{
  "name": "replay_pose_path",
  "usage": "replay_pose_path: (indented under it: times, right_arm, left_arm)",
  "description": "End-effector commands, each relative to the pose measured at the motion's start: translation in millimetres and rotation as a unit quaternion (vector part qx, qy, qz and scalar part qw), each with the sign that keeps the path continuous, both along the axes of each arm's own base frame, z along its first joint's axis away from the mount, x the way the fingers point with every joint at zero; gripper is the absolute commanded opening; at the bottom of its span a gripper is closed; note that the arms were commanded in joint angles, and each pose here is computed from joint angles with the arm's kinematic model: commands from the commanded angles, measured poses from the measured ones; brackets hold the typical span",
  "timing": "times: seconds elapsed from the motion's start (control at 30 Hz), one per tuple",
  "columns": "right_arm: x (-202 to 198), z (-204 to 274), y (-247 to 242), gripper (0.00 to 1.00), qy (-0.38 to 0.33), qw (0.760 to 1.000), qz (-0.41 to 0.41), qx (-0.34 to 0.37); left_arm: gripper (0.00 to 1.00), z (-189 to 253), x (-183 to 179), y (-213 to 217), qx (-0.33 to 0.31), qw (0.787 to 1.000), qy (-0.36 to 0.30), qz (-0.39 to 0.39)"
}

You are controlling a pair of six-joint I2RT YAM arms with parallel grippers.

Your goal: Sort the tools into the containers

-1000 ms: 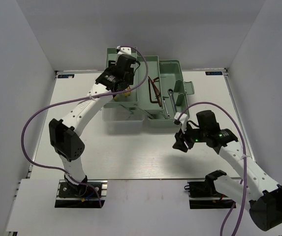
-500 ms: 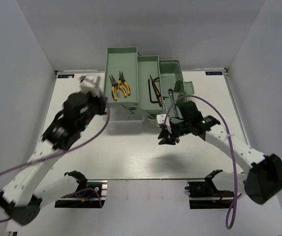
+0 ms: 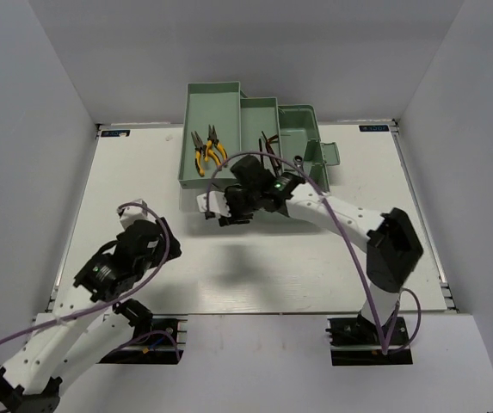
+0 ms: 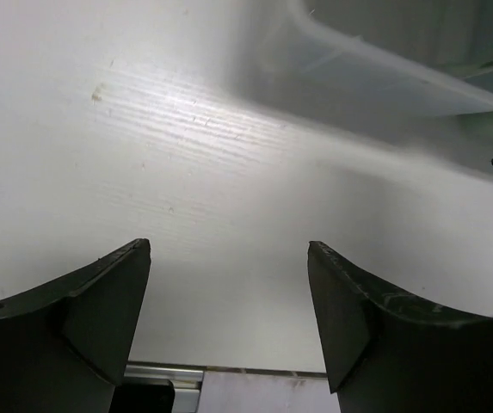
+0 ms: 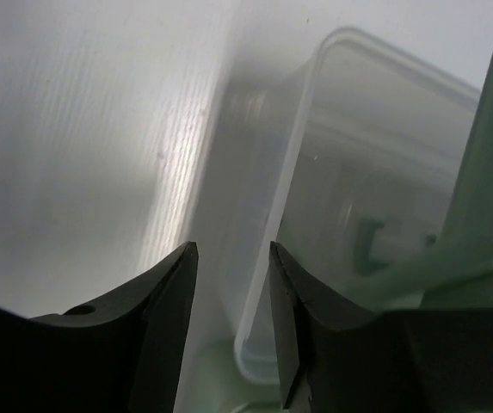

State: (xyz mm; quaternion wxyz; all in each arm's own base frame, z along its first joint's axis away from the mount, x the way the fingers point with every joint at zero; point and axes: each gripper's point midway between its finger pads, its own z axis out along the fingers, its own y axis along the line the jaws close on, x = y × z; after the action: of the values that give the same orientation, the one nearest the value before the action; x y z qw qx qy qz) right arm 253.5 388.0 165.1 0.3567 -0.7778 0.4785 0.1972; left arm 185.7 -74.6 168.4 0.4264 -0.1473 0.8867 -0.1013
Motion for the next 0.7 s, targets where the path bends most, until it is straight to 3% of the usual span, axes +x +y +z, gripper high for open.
replay_pose_path:
  times: [0.0,0.43,0.67]
  right_arm:
    - [17,17,23,0.46,-0.081,0.997,-0.001,-0.018]
    - [28,-33,82,0.52,-0.130,0.990,-0.044,-0.043]
    - [52,-47,97,0.53,-0.174,0.980,-0.087,-0.044]
  left_arm:
    - [0.84,-17,-7,1,-0.026,0.997,0.046,0.051]
    - [0.85,-36,-20,-1,-0.103,0.989,0.051,0.093]
    - [0.85,-66,-27,-10,-0.119,0.982,0.099,0.105]
